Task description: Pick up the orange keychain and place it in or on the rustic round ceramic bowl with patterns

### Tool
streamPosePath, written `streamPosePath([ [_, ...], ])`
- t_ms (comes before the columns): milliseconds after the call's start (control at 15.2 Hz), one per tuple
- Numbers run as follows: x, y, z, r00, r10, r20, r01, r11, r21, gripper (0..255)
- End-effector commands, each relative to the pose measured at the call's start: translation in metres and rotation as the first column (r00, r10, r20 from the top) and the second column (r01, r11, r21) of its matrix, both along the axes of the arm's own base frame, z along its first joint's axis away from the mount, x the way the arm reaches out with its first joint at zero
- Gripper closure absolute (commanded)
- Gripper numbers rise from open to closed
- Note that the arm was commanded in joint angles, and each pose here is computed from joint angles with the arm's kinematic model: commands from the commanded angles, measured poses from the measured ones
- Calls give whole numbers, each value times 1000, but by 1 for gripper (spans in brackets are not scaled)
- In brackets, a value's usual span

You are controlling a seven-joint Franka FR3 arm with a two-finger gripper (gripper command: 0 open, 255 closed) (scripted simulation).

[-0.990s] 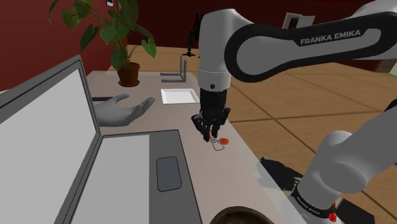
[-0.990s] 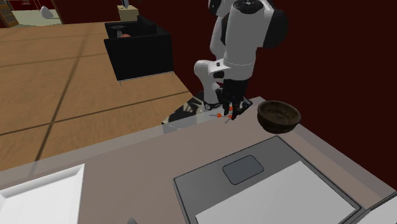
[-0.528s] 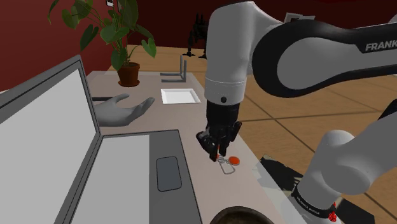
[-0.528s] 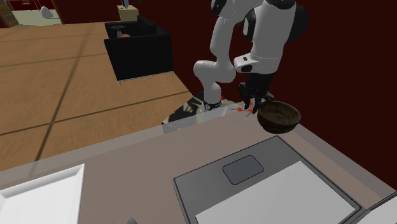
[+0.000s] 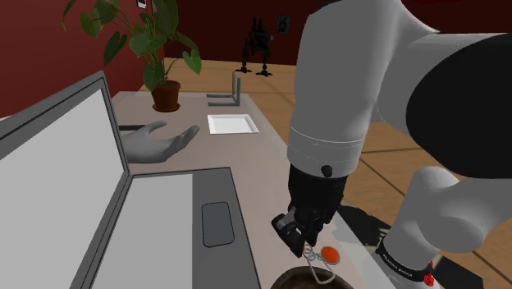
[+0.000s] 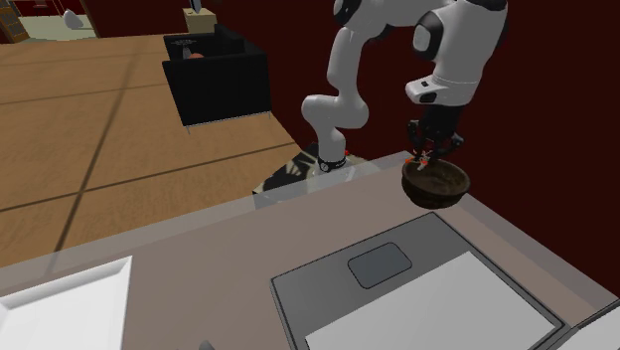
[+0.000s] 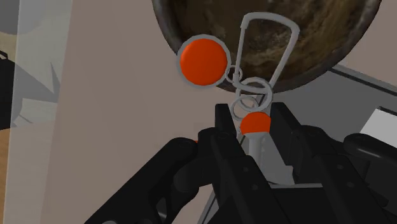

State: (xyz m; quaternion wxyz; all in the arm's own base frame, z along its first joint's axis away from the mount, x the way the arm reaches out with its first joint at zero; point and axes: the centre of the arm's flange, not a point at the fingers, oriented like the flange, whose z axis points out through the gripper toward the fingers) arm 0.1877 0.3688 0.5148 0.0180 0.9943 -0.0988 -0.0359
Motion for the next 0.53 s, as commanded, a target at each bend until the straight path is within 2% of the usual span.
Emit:
streamPosePath([
  [0, -20, 16, 1, 1000, -2, -1, 2, 1000, 0, 255],
  [330, -71, 51, 3, 1000, -2, -1, 2, 1000, 0, 255],
  [462, -71, 51, -8, 1000, -2, -1, 2, 1000, 0, 255],
])
